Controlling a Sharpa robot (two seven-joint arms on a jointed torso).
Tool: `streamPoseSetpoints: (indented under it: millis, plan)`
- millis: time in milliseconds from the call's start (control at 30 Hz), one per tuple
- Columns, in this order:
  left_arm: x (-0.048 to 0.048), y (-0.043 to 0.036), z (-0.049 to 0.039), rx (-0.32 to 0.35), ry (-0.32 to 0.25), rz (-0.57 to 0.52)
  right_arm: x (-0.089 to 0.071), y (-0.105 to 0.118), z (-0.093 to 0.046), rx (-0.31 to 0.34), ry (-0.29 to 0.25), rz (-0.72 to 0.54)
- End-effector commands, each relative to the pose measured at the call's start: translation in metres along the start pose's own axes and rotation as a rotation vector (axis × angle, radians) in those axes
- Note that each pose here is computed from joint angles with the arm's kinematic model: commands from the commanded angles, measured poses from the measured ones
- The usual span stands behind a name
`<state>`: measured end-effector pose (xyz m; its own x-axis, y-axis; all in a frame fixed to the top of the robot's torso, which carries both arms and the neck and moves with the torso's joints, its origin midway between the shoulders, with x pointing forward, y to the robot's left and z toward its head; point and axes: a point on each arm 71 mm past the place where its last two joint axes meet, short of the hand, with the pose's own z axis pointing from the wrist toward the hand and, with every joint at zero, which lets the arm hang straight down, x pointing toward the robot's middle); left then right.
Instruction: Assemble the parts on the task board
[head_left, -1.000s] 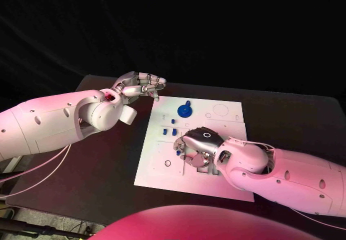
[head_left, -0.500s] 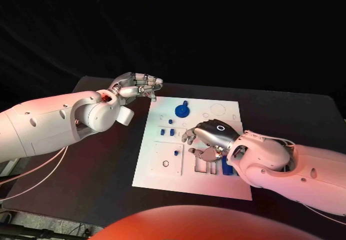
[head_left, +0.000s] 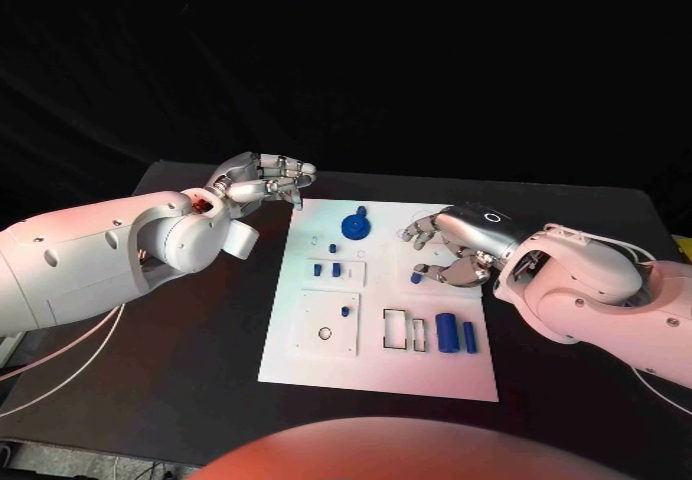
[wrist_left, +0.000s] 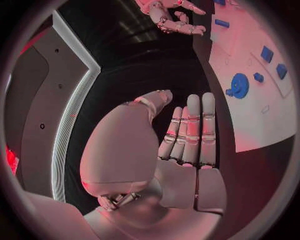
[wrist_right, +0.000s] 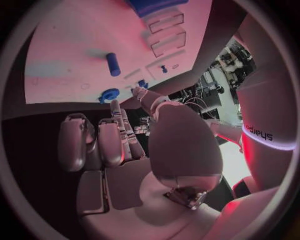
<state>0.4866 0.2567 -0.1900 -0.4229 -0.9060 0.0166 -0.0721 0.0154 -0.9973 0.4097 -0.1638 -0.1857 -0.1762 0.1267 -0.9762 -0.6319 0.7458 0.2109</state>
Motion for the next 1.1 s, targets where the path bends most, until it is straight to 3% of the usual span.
streamPoseSetpoints:
  millis: [33,533,1100]
  plan:
    - [0.0021,-0.0009,0.0006,0.005,0.019,-0.01,0.004,-0.005,0.0,0.023,0.071,-0.039]
    - [0.0018,-0.0006,0.0003,0.001,0.021,-0.01,0.029,-0.01,0.006,0.055,0.198,-0.08]
    - [0.0008,-0.0002,-0.0005,-0.004,0.02,-0.01,0.035,-0.015,0.011,0.074,0.201,-0.093]
